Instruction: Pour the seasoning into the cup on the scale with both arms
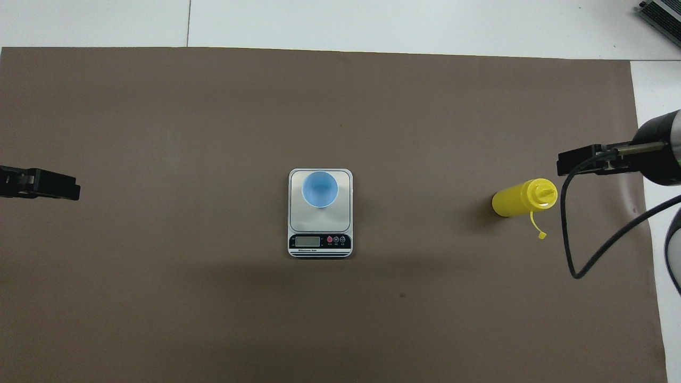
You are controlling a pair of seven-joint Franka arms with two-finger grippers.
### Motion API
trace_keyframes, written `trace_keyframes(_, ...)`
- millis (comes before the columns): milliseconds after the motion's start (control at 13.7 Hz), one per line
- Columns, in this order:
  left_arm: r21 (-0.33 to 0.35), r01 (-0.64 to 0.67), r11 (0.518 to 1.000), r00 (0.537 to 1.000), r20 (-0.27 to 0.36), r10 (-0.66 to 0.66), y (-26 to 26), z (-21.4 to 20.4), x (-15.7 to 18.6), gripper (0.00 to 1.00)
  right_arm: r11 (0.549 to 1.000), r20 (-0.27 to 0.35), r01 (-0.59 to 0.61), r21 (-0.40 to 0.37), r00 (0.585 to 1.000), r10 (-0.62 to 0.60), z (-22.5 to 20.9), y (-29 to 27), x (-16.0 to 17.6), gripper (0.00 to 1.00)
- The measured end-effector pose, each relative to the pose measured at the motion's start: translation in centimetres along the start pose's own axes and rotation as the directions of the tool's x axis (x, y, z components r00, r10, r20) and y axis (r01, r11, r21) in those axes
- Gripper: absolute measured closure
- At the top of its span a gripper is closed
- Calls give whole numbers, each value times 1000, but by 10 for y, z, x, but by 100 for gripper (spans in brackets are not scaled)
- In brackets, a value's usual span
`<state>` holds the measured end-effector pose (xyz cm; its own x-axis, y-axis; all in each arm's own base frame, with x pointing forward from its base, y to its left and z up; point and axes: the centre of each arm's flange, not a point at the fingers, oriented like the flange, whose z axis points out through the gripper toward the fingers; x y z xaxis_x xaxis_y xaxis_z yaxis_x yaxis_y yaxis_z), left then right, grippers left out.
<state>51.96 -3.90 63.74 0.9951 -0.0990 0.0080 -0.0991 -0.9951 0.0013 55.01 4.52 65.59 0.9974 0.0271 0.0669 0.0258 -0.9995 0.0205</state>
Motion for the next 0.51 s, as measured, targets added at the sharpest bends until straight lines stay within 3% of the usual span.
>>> trace_keyframes(512,0,0,1000,1000,0,0,0,0,0,0,1000,44,-4,1,999,4,32,2,-3,0)
